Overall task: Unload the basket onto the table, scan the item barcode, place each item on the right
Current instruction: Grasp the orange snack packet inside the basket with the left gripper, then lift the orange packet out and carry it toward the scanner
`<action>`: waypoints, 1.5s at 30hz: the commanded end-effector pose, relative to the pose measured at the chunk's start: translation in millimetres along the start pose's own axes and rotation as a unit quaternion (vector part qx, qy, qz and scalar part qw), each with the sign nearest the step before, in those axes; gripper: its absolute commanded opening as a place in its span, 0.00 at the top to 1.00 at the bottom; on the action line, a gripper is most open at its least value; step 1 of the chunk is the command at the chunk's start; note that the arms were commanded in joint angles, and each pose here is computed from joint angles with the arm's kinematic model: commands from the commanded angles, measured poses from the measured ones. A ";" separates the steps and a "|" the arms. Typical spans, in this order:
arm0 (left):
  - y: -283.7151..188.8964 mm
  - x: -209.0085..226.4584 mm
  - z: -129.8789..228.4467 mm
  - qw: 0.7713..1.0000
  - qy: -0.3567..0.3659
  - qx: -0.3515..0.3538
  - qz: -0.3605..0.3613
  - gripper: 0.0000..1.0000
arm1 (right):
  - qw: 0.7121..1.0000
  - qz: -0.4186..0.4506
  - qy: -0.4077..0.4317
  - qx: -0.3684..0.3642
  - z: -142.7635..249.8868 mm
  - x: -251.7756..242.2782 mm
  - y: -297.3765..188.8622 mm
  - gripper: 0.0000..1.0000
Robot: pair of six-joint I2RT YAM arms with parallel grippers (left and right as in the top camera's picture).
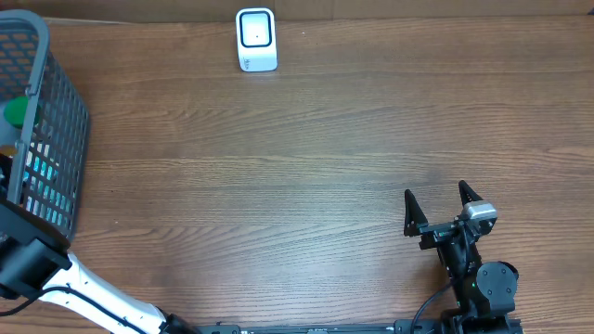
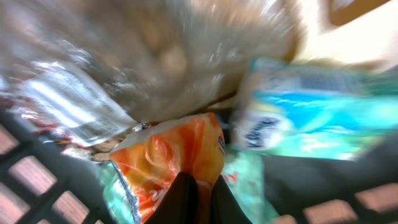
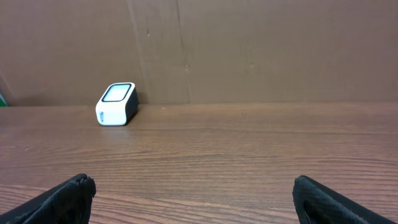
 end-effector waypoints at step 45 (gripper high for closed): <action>-126.9 -311.3 325.1 0.841 0.509 -0.160 0.094 0.96 | 1.000 0.002 0.003 -0.002 2.0 -1.3 -0.1 0.00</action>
Point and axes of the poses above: each gripper's point midway between its finger pads, its own y axis out along the fingers, its own x axis along the line the jaws close on, z = x × y, the point moved 9 cm from there along -y, back along the fingers, and after that the axes turned 4 degrees about y, right-handed, at the moved point
